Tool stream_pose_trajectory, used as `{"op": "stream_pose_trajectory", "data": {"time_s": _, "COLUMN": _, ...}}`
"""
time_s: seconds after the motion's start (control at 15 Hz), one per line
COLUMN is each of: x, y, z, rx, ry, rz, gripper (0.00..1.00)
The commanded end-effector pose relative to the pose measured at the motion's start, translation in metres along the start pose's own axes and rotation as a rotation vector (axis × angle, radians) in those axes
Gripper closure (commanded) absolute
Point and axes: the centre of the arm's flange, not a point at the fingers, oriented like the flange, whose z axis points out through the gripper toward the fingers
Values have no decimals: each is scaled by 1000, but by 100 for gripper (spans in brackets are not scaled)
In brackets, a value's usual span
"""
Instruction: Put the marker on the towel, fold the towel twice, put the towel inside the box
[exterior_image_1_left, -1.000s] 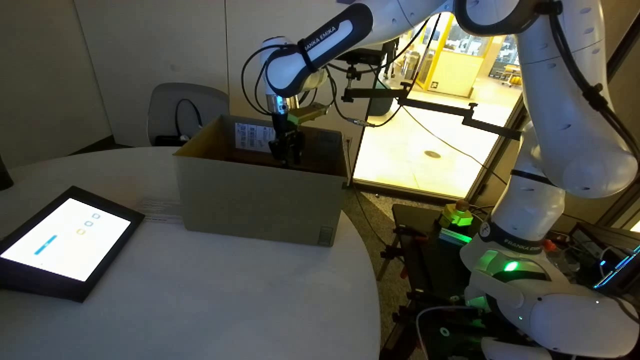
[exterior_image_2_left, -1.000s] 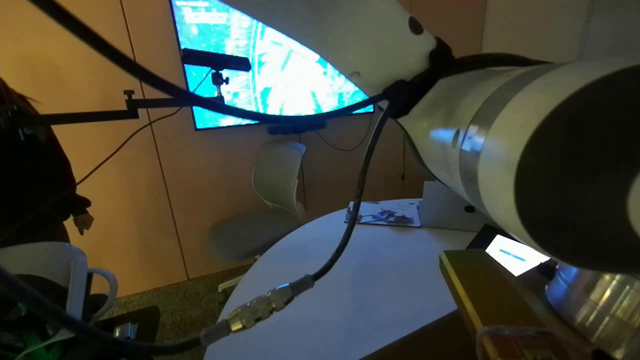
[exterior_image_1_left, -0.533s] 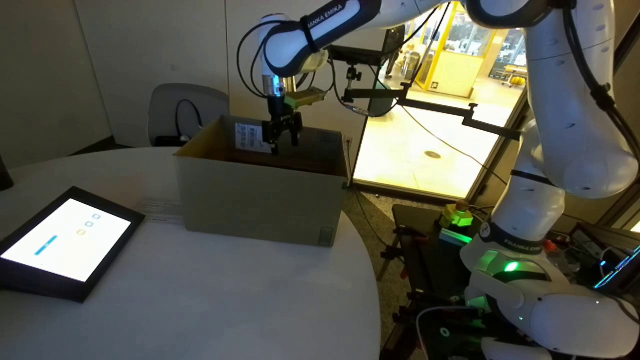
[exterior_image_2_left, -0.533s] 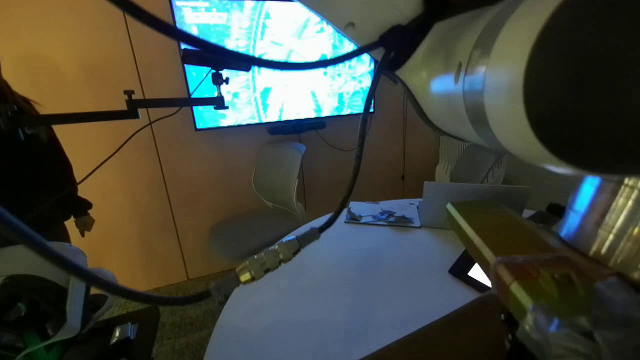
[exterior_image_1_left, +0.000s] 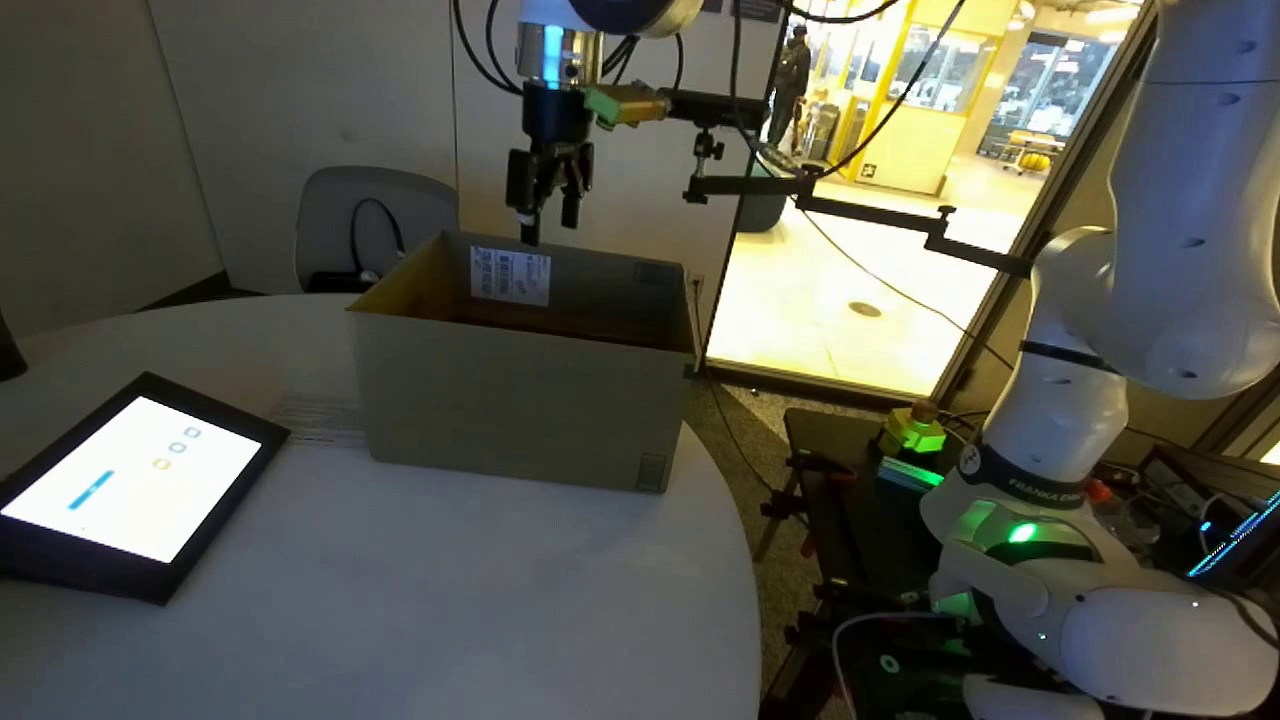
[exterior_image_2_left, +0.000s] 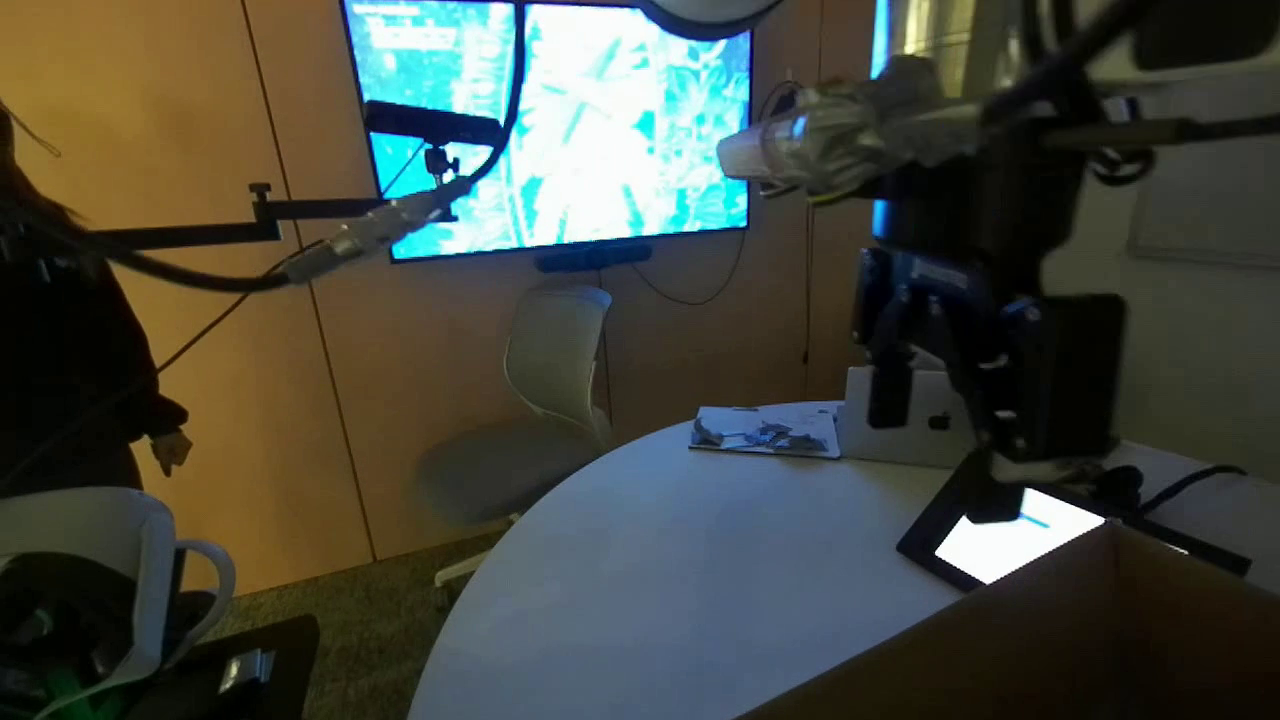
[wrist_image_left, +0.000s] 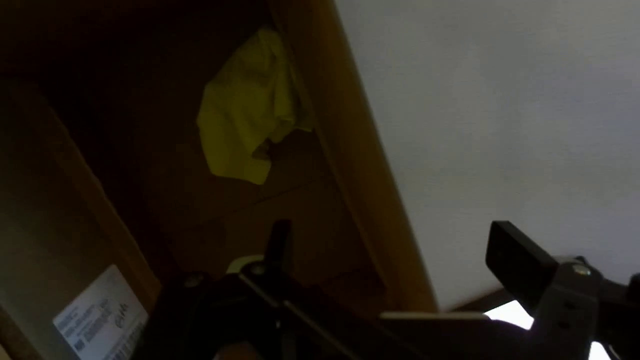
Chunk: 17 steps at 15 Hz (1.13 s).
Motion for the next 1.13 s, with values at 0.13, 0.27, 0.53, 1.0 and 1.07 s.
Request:
{"op": "stream_pose_trajectory", "data": {"time_s": 0.13, "x": -88, "y": -85, "z": -56, "rx": 58, "ry": 71, "rz": -217, "gripper": 0}}
{"op": "stream_pose_trajectory", "data": {"time_s": 0.27, "x": -120, "y": -105, "z": -77, "rx": 109, "ry": 38, "rz": -277, "gripper": 0}}
{"op": "stream_pose_trajectory", "data": {"time_s": 0.53, "x": -184, "y": -121, "z": -114, "rx": 166, "ry": -131, "rz": -337, "gripper": 0}}
{"op": "stream_pose_trajectory", "data": {"time_s": 1.0, "x": -226, "y": -112, "z": -146, "rx": 212, "ry": -281, "rz": -347, "gripper": 0}}
{"op": "stream_pose_trajectory", "data": {"time_s": 1.07, "x": -230, "y": -109, "z": -152, "rx": 223, "ry": -285, "rz": -349, "gripper": 0}}
